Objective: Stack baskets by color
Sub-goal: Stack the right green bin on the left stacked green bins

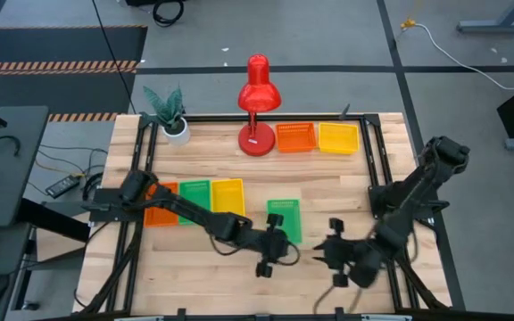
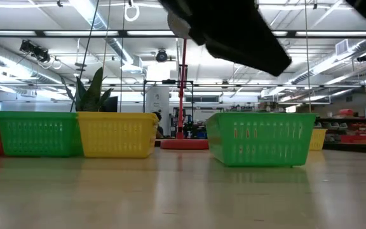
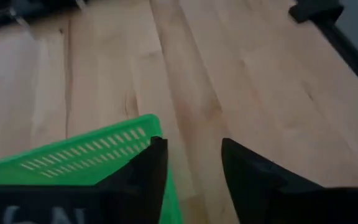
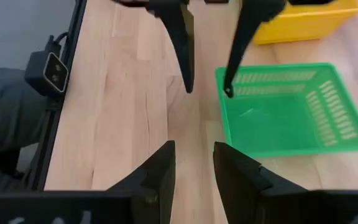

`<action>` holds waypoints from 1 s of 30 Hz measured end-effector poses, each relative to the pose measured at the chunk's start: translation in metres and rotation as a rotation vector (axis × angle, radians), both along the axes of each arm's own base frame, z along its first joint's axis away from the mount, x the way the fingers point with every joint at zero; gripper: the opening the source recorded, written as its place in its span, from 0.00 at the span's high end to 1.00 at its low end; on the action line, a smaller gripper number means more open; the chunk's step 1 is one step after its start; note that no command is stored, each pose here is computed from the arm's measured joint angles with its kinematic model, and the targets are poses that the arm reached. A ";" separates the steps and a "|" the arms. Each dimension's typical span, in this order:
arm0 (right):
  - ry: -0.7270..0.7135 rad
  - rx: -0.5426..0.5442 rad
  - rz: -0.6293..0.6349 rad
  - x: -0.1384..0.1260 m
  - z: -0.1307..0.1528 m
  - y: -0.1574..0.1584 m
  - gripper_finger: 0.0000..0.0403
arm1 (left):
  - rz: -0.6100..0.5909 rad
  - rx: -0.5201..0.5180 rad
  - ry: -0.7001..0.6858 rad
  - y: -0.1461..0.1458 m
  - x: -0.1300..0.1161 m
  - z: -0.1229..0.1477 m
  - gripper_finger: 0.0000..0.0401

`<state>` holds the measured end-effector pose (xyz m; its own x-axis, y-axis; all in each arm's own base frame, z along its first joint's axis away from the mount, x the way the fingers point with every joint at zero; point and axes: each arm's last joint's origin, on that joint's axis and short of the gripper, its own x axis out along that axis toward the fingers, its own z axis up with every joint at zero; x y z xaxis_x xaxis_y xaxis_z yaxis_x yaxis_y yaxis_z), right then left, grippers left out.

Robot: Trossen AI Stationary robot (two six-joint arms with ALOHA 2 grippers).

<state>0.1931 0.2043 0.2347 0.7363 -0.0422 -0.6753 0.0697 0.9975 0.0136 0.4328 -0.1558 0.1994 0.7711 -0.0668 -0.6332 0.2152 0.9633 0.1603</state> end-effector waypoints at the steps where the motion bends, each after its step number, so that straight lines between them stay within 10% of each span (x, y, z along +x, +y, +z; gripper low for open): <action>1: -0.018 -0.005 -0.001 -0.005 0.000 0.004 0.72 | 0.006 0.004 0.031 0.002 0.002 0.001 0.58; 12: -0.145 -0.043 -0.039 -0.036 -0.007 0.020 0.72 | 0.123 -0.017 0.241 0.022 0.014 -0.037 0.44; 25: -0.132 -0.079 -0.057 -0.037 -0.021 0.013 0.72 | 0.135 -0.027 0.226 0.021 0.017 -0.040 0.95; 30: -0.133 -0.077 -0.056 -0.037 -0.021 0.013 0.72 | 0.153 0.004 0.218 0.020 0.010 -0.024 0.97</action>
